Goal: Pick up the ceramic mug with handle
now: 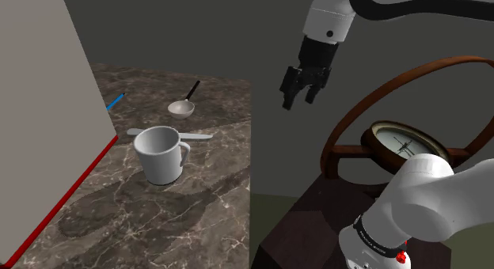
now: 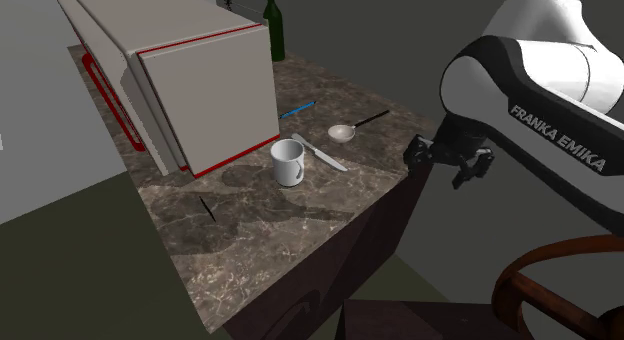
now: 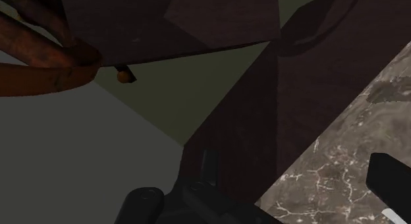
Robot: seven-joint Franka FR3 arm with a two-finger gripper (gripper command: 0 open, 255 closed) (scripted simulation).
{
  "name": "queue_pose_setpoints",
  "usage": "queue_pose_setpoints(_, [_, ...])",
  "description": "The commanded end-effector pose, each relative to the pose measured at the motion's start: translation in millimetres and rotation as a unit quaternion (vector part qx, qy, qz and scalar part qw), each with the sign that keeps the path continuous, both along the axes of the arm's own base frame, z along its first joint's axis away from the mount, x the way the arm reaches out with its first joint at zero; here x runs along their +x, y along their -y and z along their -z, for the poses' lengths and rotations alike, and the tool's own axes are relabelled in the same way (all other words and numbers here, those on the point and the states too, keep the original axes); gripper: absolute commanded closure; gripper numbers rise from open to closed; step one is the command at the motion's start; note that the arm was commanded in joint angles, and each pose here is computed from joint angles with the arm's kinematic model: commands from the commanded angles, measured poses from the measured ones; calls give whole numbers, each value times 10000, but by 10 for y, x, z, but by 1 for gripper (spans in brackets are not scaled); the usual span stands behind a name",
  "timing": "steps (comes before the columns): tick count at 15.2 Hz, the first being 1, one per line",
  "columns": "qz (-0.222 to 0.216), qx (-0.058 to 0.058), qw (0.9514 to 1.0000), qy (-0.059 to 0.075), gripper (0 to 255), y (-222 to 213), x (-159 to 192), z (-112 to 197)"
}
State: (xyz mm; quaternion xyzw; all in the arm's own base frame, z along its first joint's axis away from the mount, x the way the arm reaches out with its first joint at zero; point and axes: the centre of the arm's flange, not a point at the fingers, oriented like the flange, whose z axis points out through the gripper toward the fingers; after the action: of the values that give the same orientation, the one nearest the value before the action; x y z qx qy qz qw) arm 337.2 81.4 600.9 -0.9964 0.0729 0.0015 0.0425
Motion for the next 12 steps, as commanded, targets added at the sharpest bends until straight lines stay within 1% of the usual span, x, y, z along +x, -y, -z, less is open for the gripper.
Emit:
queue_pose_setpoints(1, [-11,-47,10000,-6,0,-273,94,-25])
queue_pose_setpoints(12, [-83,-327,9994,-32,0,-1724,597,-1])
